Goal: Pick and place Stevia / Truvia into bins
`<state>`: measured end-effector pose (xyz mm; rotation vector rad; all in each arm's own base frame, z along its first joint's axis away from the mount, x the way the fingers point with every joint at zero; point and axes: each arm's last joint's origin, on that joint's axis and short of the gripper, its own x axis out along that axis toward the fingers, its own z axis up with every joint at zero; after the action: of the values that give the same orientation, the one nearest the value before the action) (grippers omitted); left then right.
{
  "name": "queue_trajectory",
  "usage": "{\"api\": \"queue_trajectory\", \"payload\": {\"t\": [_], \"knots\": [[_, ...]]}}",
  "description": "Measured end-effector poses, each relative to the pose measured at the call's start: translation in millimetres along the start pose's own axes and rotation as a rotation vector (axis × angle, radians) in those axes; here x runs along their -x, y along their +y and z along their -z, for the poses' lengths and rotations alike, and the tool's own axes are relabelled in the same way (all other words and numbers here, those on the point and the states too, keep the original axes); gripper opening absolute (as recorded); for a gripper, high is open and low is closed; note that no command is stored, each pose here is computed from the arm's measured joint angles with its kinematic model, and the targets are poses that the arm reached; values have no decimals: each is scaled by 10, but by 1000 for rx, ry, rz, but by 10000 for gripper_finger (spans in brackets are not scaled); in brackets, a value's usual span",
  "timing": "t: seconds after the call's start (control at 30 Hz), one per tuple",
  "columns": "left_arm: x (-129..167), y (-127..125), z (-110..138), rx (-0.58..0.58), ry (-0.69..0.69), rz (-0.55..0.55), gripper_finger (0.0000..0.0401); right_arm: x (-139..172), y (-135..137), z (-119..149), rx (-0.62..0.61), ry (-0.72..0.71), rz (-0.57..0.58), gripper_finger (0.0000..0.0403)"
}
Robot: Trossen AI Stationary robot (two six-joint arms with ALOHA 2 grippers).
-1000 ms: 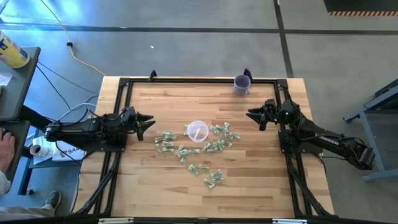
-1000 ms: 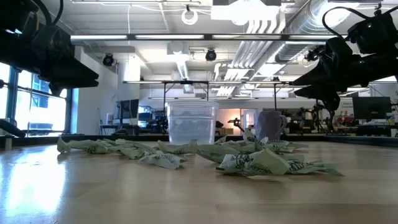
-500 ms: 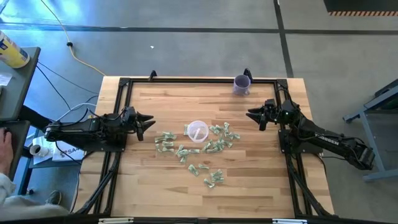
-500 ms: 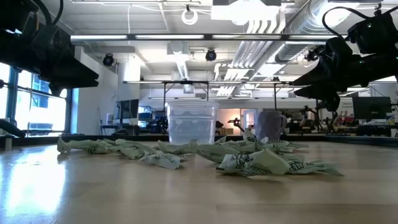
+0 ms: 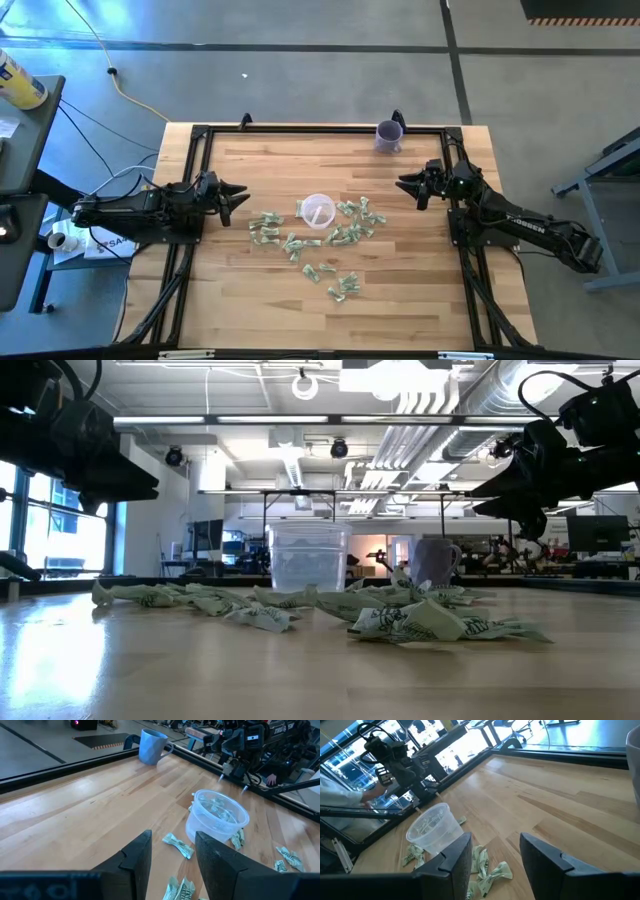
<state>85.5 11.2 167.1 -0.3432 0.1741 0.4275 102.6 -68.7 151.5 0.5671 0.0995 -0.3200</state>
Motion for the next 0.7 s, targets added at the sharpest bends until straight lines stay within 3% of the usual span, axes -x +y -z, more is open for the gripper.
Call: {"api": "queue_trajectory", "payload": {"t": [0.7], "knots": [[0,0,0,0,0,0,184,0,0,-1,0,0,0,160]]}}
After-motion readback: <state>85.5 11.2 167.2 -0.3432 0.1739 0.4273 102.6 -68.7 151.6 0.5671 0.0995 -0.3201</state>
